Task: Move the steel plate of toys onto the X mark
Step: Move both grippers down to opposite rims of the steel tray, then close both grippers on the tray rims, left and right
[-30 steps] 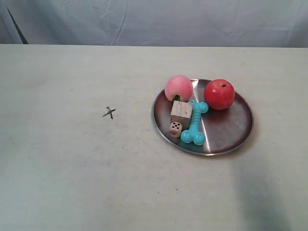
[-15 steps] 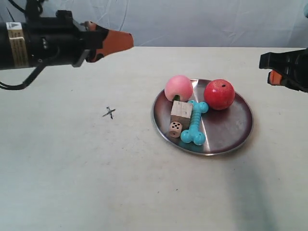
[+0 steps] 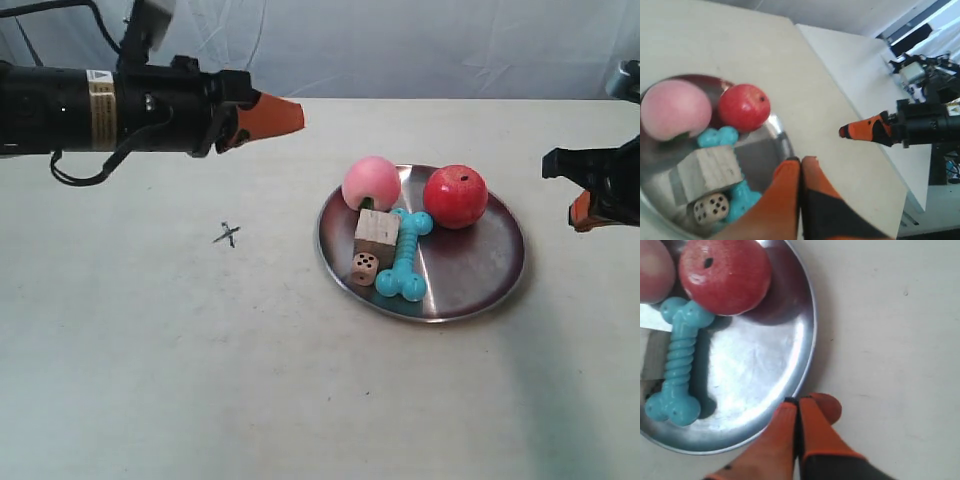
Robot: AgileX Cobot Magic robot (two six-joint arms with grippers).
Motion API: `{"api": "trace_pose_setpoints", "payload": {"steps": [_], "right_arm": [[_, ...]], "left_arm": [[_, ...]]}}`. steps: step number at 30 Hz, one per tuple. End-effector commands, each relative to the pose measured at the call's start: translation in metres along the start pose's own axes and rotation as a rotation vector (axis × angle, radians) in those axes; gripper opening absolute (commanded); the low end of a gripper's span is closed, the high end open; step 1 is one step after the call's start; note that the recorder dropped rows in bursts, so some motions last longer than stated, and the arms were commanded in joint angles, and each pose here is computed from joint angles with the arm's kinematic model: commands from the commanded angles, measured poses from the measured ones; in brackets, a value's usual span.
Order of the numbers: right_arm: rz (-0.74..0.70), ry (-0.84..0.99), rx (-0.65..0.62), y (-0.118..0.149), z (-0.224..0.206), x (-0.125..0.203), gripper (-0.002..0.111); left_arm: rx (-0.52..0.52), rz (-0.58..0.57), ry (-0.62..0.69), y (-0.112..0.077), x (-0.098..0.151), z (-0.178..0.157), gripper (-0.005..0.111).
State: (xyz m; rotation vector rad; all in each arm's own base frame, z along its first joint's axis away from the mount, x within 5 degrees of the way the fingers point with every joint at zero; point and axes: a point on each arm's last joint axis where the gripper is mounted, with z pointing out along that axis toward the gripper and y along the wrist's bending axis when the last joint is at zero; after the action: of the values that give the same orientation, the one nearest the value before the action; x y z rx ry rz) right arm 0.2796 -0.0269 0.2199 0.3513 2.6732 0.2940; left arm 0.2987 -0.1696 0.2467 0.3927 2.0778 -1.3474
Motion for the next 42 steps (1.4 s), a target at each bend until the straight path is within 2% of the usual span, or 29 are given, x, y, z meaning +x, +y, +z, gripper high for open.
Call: {"api": "trace_pose_setpoints", "payload": {"steps": [1,5,7,10,13,15,20,22,28,36,42], "right_arm": [[0.014,0.047,0.006,-0.010,0.019,-0.020,0.001],[0.036,0.067,-0.010,-0.011,0.038,-0.034,0.001],[0.003,0.085,-0.018,-0.012,0.048,-0.040,0.001],[0.001,0.112,-0.025,-0.014,0.064,-0.044,0.001],[0.006,0.135,-0.025,-0.017,0.075,-0.046,0.004],[-0.002,0.153,-0.034,-0.017,0.080,-0.045,0.013],[0.018,0.155,-0.047,-0.017,0.086,-0.044,0.049],[0.023,0.158,-0.048,-0.018,0.088,-0.044,0.056],[0.066,0.188,-0.063,-0.020,0.103,-0.040,0.055],[0.097,0.225,-0.075,-0.021,0.114,-0.035,0.055],[0.101,0.201,-0.065,-0.023,0.116,-0.037,0.055]], "left_arm": [[-0.105,-0.154,0.152,0.036,0.004,0.027,0.000],[-0.083,-0.213,0.183,0.063,0.007,0.050,0.000],[-0.088,-0.221,0.195,0.074,0.007,0.058,0.000],[-0.093,-0.219,0.220,0.085,0.010,0.066,0.001],[-0.070,-0.237,0.254,0.091,0.017,0.071,0.007],[-0.068,-0.247,0.274,0.096,0.022,0.073,0.016],[-0.110,-0.241,0.285,0.104,0.026,0.075,0.048],[-0.143,-0.242,0.264,0.107,0.025,0.075,0.050],[-0.263,-0.199,0.242,0.116,0.027,0.079,0.049],[-0.232,-0.225,0.319,0.116,0.052,0.102,0.049],[-0.267,-0.231,0.316,0.124,0.056,0.104,0.049]]}}
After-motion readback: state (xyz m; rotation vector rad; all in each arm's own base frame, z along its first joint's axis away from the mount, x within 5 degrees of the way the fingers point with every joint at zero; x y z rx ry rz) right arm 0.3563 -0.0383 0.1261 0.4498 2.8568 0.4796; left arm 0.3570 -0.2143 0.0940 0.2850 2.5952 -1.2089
